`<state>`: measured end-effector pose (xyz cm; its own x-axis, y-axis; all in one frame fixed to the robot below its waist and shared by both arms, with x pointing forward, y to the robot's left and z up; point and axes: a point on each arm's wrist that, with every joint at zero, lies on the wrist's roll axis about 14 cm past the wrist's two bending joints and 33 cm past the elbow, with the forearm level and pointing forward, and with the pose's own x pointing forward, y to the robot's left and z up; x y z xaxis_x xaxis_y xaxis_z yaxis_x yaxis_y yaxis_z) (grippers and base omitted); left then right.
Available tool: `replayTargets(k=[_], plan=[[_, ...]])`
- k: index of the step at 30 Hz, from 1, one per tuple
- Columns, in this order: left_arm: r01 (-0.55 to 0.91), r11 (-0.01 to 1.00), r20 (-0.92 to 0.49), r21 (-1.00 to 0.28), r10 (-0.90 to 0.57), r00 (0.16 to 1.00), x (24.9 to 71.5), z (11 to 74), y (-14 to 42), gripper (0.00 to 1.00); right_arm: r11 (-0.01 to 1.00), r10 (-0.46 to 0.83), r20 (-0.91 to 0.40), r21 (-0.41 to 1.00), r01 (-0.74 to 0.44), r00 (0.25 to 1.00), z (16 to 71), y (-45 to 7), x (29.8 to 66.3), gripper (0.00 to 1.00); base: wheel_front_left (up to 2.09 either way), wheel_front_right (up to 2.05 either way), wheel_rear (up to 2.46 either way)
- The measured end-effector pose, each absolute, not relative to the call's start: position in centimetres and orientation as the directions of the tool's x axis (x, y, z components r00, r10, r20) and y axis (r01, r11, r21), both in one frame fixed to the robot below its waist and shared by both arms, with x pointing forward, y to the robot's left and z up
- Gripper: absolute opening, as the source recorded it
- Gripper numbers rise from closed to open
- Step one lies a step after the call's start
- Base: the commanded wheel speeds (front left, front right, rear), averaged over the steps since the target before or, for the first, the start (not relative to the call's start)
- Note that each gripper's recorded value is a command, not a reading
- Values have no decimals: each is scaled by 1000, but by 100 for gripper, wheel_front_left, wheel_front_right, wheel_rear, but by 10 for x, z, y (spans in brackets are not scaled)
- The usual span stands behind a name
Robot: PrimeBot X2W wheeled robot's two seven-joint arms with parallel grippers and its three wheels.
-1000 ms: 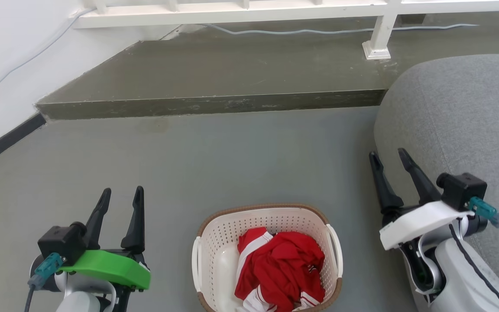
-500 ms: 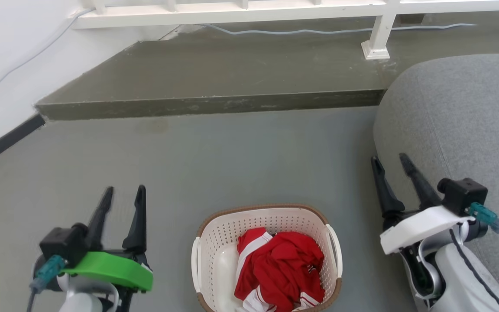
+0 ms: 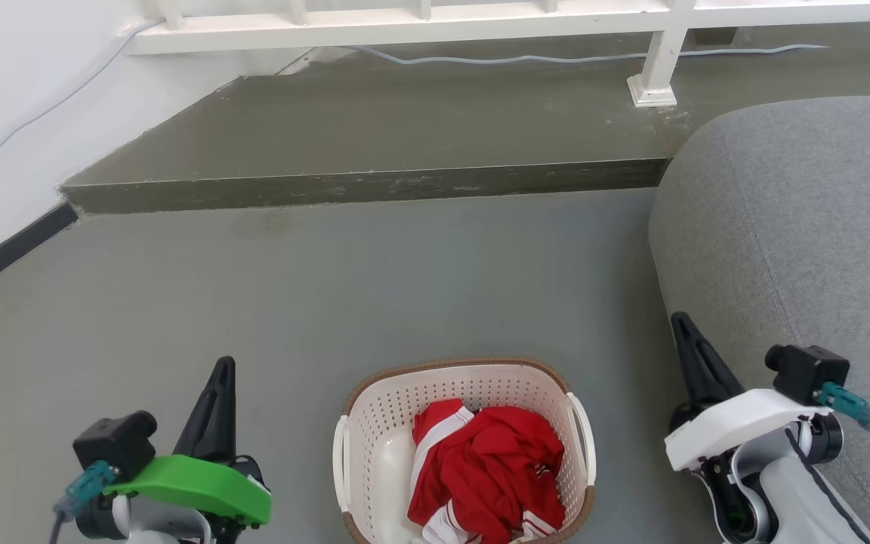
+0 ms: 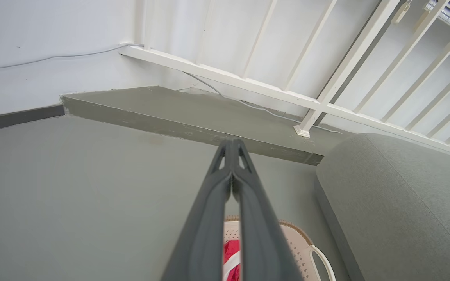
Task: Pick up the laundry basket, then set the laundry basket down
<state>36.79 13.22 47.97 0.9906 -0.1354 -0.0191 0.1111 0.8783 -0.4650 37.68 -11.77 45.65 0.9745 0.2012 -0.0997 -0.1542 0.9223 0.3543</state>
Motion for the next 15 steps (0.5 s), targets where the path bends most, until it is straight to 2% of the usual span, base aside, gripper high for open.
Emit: replayTargets(k=[15], plan=[[39,791,-57,-611,-93,994,370,476,144,0,847,137,-129,529,-49,982,457,-135,380,0,0,0,0]])
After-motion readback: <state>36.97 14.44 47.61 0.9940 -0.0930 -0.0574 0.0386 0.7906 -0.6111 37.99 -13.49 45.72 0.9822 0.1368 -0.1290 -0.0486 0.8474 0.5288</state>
